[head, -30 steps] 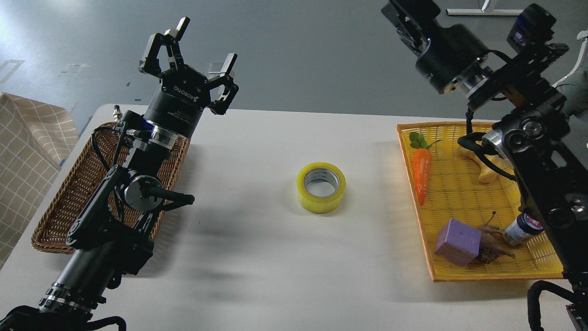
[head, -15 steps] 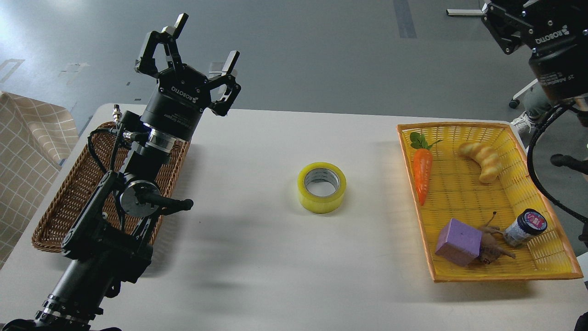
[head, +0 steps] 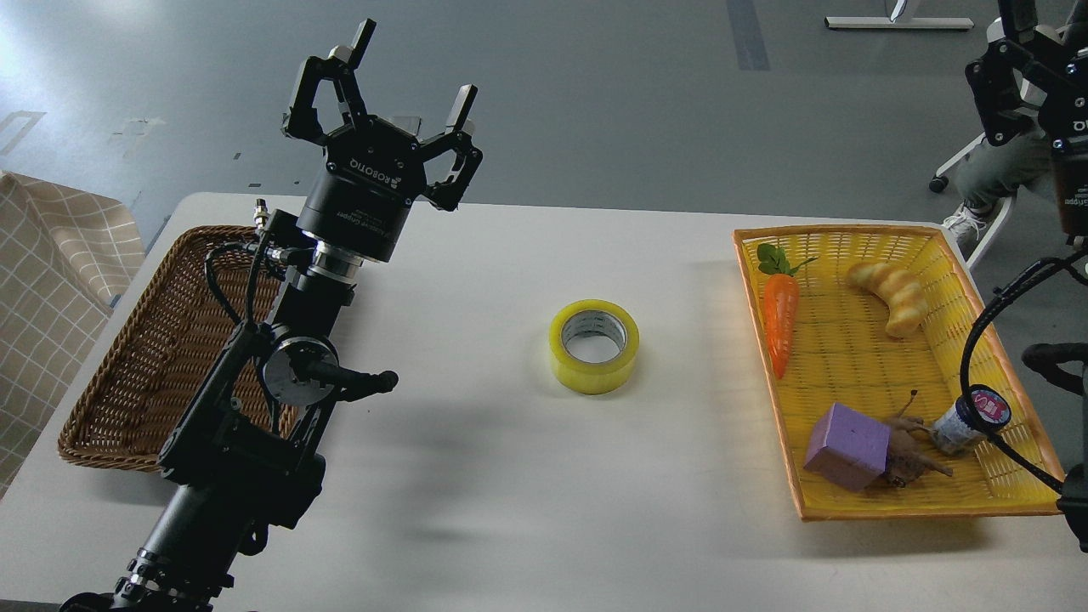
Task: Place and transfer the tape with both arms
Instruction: 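Withdraw the right gripper up and away from the tape, then reach the left gripper toward the tape roll on the table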
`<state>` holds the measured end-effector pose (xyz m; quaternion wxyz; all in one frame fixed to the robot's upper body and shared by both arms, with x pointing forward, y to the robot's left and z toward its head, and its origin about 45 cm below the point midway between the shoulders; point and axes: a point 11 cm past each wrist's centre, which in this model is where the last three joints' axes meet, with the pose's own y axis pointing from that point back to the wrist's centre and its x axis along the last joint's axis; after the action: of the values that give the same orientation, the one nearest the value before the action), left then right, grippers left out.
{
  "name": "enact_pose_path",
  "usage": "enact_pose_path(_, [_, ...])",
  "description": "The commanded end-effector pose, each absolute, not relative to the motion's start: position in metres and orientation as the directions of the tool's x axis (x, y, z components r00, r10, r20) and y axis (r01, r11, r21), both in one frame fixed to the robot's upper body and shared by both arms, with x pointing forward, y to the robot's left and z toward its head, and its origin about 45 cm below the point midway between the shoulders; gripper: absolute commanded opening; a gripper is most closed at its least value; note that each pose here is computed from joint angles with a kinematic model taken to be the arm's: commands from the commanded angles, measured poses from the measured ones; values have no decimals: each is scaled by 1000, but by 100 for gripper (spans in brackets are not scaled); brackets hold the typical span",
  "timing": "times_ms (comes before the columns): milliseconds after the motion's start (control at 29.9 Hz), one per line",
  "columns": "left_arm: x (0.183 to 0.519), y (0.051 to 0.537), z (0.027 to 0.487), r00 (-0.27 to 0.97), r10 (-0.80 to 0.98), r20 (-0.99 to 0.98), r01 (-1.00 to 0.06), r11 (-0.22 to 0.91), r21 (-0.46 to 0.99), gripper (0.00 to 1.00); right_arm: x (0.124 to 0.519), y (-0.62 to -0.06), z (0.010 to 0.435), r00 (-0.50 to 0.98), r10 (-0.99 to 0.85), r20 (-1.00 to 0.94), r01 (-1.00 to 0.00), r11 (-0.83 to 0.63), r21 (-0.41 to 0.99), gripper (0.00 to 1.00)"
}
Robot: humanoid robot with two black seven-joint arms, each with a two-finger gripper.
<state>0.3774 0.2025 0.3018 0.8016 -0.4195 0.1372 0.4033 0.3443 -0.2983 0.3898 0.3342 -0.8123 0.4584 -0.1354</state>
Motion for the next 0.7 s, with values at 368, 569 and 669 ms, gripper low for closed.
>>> enact_pose_path(368, [388, 199, 313, 608, 568, -555, -781, 300, -548, 98, 350, -283, 382, 556, -819, -143, -679, -348, -647, 100])
enact_pose_path(569, [377, 174, 324, 631, 699, -336, -731, 391, -560, 98, 352, -285, 385, 549, -823, -145, -676, -335, -656, 100])
enact_pose_path(669, [383, 169, 327, 545, 822, -168, -749, 386, -539, 98, 351, -285, 386, 549, -823, -144, -675, -336, -657, 100])
